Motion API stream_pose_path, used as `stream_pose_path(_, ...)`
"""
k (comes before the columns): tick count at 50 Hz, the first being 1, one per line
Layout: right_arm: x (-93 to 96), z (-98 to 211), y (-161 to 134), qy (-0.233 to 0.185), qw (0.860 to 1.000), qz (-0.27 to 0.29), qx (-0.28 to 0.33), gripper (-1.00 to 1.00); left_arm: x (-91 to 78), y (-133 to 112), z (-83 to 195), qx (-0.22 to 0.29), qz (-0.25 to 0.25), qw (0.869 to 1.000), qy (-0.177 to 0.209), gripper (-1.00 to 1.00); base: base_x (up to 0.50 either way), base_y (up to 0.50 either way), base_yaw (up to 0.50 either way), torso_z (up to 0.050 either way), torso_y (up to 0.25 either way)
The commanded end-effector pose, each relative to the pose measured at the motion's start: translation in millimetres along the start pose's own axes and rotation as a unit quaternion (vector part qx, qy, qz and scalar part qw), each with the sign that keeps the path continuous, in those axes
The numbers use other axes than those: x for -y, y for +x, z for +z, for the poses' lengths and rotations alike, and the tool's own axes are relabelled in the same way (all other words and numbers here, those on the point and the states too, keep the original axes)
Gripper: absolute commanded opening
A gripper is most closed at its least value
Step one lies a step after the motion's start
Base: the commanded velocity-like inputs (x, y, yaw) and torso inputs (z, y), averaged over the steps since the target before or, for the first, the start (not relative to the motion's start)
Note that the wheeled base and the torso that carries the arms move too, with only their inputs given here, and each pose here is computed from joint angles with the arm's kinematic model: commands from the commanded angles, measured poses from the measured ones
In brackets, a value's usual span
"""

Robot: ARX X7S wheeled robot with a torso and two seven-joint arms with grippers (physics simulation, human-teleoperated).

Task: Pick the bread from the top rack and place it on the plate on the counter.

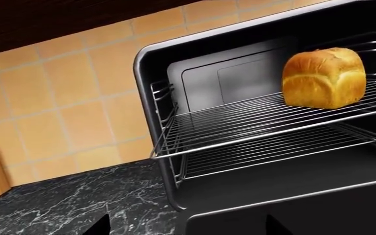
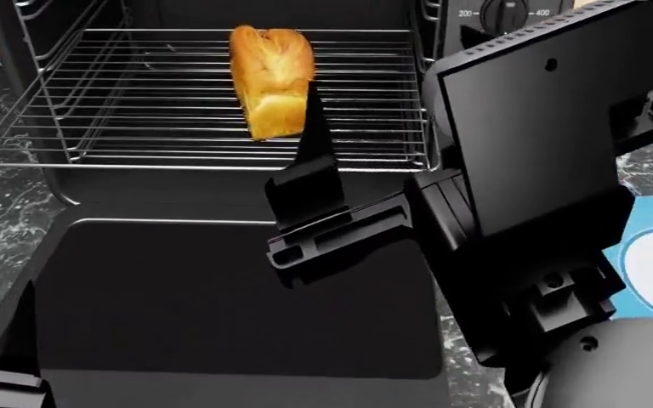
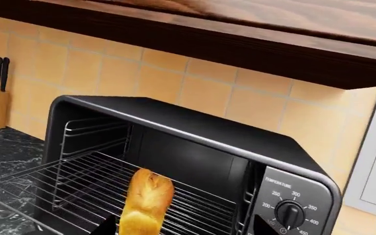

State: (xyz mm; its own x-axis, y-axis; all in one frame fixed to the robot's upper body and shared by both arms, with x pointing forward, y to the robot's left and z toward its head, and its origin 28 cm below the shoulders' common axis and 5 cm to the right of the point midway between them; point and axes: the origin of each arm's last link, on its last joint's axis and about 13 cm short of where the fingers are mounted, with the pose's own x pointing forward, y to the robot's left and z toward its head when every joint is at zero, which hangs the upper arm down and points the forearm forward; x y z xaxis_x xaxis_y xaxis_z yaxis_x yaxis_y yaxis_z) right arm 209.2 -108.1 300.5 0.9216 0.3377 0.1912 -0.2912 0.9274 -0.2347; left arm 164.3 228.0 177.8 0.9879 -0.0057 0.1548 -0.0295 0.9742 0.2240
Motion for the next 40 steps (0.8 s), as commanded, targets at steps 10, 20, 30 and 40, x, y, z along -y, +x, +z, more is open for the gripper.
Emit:
stream_pose_path(10, -14.9, -2, 20, 0.008, 0.999, 0.045, -0.018, 1.0, -1.8, -2, 0, -0.002, 0.004, 1.0, 0.005, 1.0, 0.0, 0.0, 0.0, 0.0, 0.0)
stream_pose_path(20, -16.1, -10, 29, 0.022, 0.998, 0.053, -0.034, 1.0, -2.0, -5, 0, -0.003, 0.001, 1.0, 0.006, 1.0, 0.0, 0.0, 0.0, 0.0, 0.0)
stream_pose_path(30, -20.5, -13, 38, 0.038, 0.996, 0.072, -0.044, 1.0, -1.8, -4, -1, -0.005, 0.001, 1.0, 0.006, 1.0, 0.0, 0.0, 0.0, 0.0, 0.0)
stream_pose_path(40, -21.6, -13, 47, 0.043, 0.994, 0.081, -0.06, 1.0, -2.6, -6, -1, -0.006, 0.001, 1.0, 0.006, 1.0, 0.0, 0.0, 0.0, 0.0, 0.0)
